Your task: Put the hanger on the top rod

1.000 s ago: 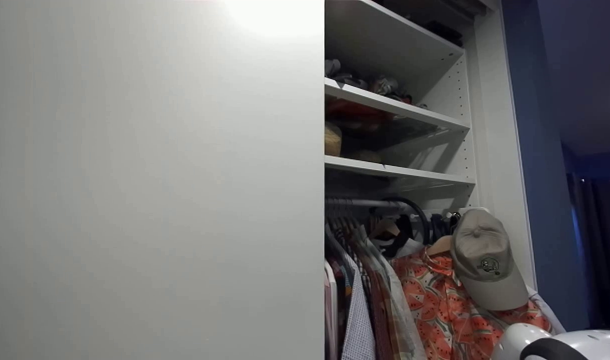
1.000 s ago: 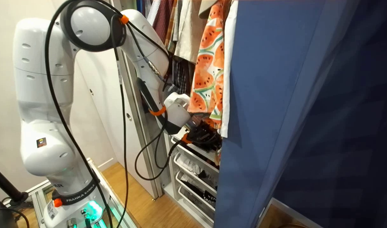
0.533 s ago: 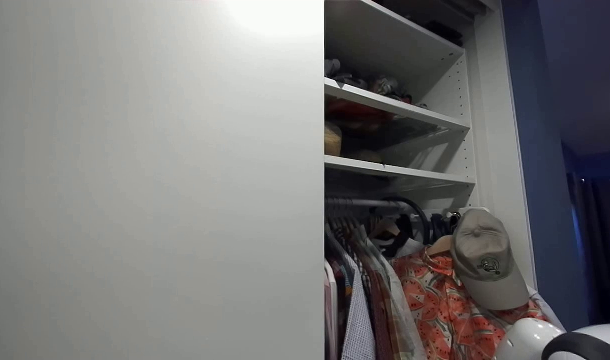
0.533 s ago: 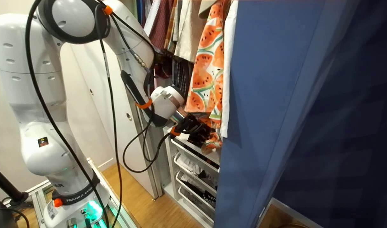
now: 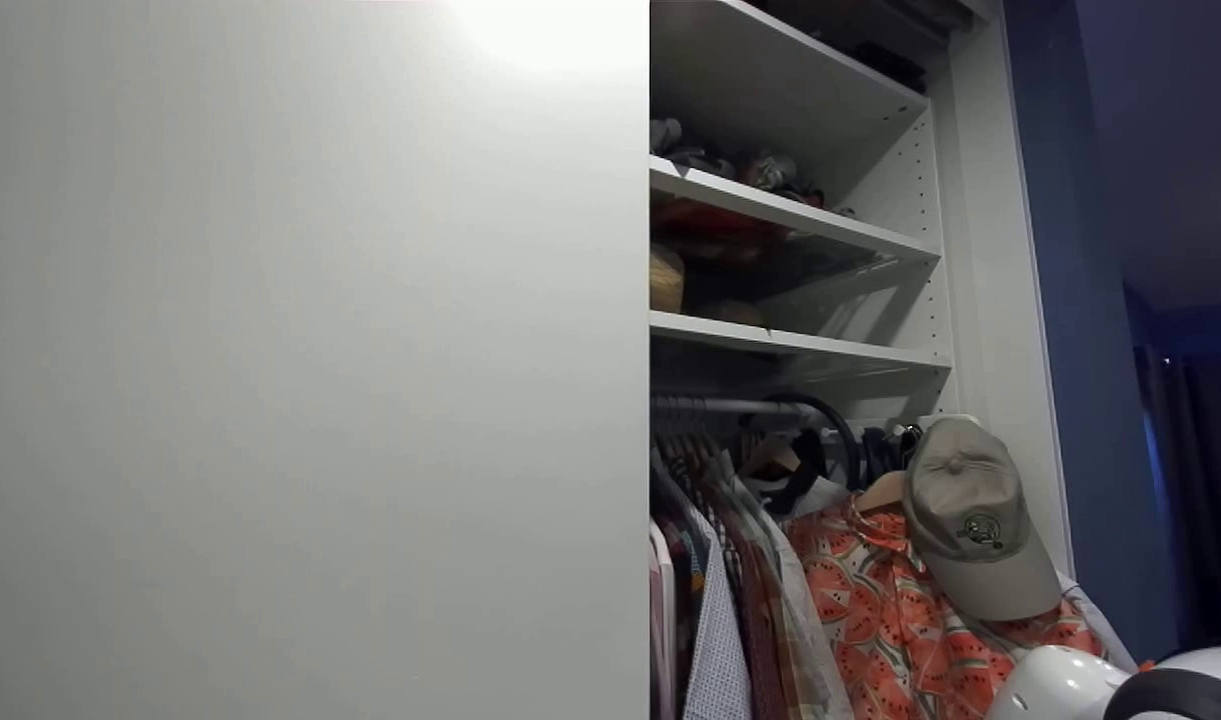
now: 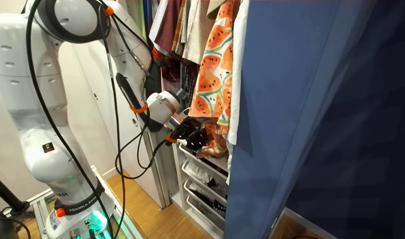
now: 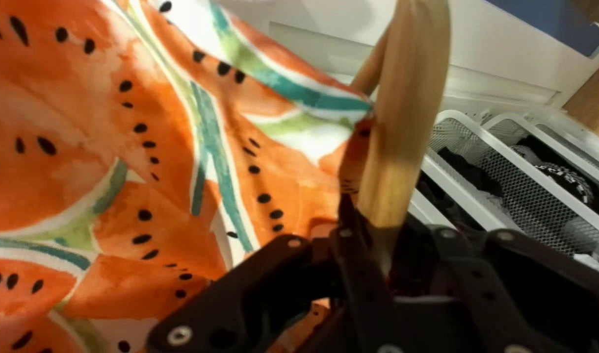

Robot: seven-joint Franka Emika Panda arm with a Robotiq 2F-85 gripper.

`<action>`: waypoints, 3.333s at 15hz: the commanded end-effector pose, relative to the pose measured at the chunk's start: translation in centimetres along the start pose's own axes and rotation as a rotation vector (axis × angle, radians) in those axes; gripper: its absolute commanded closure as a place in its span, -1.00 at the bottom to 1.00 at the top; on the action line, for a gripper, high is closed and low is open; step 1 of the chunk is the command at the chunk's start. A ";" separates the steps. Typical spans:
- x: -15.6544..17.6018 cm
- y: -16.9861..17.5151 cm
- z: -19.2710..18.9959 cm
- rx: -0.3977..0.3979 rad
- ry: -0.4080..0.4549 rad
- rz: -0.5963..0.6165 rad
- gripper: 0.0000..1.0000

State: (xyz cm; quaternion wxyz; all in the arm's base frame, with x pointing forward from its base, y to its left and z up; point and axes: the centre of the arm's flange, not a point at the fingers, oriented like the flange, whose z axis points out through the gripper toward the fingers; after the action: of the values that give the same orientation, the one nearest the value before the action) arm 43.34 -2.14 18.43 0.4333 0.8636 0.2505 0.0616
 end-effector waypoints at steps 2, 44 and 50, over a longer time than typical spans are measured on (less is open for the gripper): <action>0.1 -0.3 3.1 -0.069 -0.008 -0.007 0.91; -9.7 4.6 15.4 0.411 0.014 0.084 -0.83; -6.7 5.6 14.6 0.373 0.095 0.114 -0.79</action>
State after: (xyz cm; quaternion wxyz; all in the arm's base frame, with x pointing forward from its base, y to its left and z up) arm 43.47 -18.55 15.24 0.2501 0.9405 0.2222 0.0586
